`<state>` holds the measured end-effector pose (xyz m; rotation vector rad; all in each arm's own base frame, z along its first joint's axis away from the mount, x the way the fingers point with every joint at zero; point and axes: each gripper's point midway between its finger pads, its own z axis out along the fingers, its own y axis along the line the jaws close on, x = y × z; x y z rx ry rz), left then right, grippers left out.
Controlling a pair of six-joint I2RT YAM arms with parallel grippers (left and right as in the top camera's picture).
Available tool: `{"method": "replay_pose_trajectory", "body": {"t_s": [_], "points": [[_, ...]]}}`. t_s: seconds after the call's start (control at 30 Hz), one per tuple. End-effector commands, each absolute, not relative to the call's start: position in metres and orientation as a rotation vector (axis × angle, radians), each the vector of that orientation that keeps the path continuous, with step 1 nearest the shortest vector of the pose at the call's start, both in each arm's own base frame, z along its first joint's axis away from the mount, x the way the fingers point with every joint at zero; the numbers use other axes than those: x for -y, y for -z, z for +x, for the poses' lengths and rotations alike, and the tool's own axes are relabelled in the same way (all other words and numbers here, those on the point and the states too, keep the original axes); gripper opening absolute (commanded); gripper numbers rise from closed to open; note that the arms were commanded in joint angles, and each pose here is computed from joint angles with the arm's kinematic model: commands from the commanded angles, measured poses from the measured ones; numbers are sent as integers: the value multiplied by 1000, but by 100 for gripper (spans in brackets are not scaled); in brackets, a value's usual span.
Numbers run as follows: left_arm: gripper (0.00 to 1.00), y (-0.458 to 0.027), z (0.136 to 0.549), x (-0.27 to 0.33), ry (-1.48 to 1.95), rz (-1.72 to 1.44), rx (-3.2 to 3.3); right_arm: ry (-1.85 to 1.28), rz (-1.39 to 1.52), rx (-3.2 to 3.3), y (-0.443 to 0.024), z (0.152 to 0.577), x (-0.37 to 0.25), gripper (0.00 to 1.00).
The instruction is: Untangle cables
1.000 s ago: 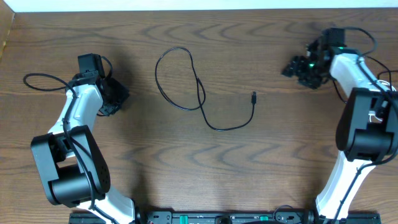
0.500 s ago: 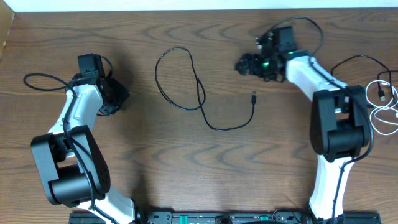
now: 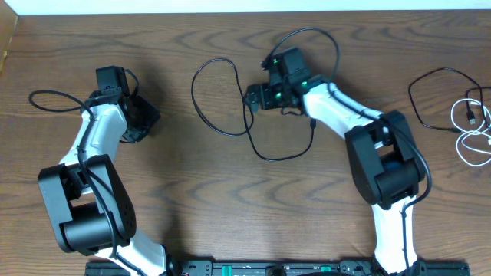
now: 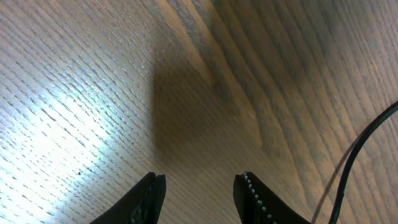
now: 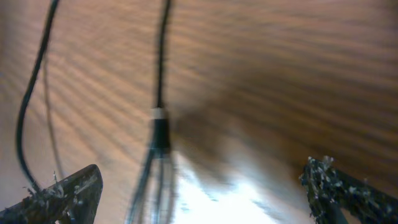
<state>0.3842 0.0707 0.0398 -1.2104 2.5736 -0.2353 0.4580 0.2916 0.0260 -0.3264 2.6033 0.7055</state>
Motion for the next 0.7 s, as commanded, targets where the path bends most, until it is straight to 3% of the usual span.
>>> {"method": "replay_pose_trajectory", "body": {"t_s": [0.0, 0.3, 0.47, 0.6, 0.67], "points": [[41, -35, 381, -70, 230, -1223, -2585, -689, -370, -2641, -10, 442, -302, 99], [42, -35, 381, -70, 230, -1223, -2585, -701, -484, -2676, -4, 409, -335, 99], [42, -35, 381, -70, 230, -1222, -2585, -562, -516, -2659, 1, 402, -344, 97], [42, -35, 381, -70, 230, -1223, -2585, -413, -524, -2633, 4, 401, -344, 85], [42, -35, 381, -70, 230, -1223, -2585, -340, -520, -2614, 4, 403, -343, 72]]}}
